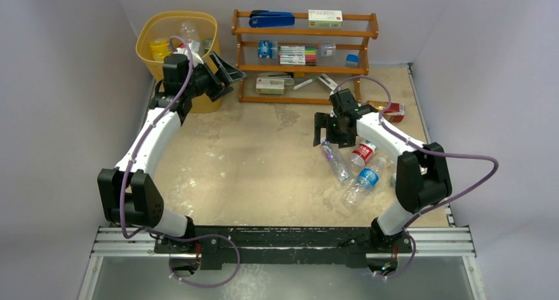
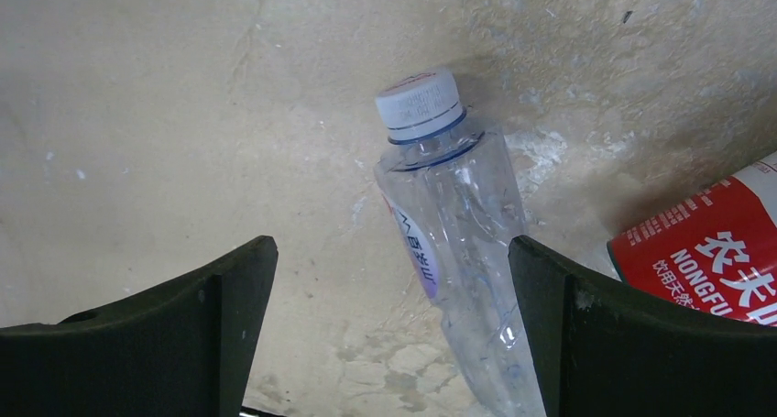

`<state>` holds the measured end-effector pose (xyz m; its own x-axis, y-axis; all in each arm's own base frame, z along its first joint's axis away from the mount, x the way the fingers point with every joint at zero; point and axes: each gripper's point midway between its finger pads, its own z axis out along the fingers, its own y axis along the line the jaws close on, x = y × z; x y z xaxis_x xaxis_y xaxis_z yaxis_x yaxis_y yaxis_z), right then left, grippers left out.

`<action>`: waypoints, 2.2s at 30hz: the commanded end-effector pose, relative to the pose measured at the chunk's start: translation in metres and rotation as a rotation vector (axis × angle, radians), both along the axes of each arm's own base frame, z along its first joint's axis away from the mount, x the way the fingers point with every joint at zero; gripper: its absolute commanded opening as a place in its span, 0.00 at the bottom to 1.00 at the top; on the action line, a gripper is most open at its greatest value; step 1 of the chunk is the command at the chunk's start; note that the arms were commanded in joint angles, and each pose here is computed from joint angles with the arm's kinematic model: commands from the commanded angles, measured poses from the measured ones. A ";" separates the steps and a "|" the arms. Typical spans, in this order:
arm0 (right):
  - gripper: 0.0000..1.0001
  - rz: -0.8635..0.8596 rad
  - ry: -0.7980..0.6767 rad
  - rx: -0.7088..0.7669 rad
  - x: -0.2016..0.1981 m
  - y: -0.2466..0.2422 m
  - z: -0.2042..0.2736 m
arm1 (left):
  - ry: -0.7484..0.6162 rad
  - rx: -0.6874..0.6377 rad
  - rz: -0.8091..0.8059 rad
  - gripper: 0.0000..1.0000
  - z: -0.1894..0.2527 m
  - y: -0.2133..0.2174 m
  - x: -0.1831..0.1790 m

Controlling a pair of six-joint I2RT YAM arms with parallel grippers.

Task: Put the plastic bottles in the bin
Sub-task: Pick up the plastic bottle at the center of the board, then place the plastic bottle in the trash bin.

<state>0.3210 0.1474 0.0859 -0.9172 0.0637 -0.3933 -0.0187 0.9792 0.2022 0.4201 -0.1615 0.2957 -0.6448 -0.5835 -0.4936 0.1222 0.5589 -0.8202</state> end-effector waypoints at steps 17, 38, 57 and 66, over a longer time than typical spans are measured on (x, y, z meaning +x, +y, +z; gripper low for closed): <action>0.94 0.091 0.059 -0.127 0.011 -0.010 -0.035 | -0.022 0.031 -0.067 0.88 -0.008 -0.017 -0.013; 0.51 0.325 -0.033 0.346 0.012 0.076 0.014 | 0.058 0.011 -0.168 0.88 -0.053 -0.058 -0.063; 0.51 0.368 -0.119 0.926 0.022 0.116 0.127 | -0.083 0.101 -0.307 0.88 -0.044 -0.104 -0.096; 0.51 0.397 -0.110 1.051 0.022 0.122 0.152 | -0.127 0.209 -0.395 0.90 -0.058 -0.129 -0.118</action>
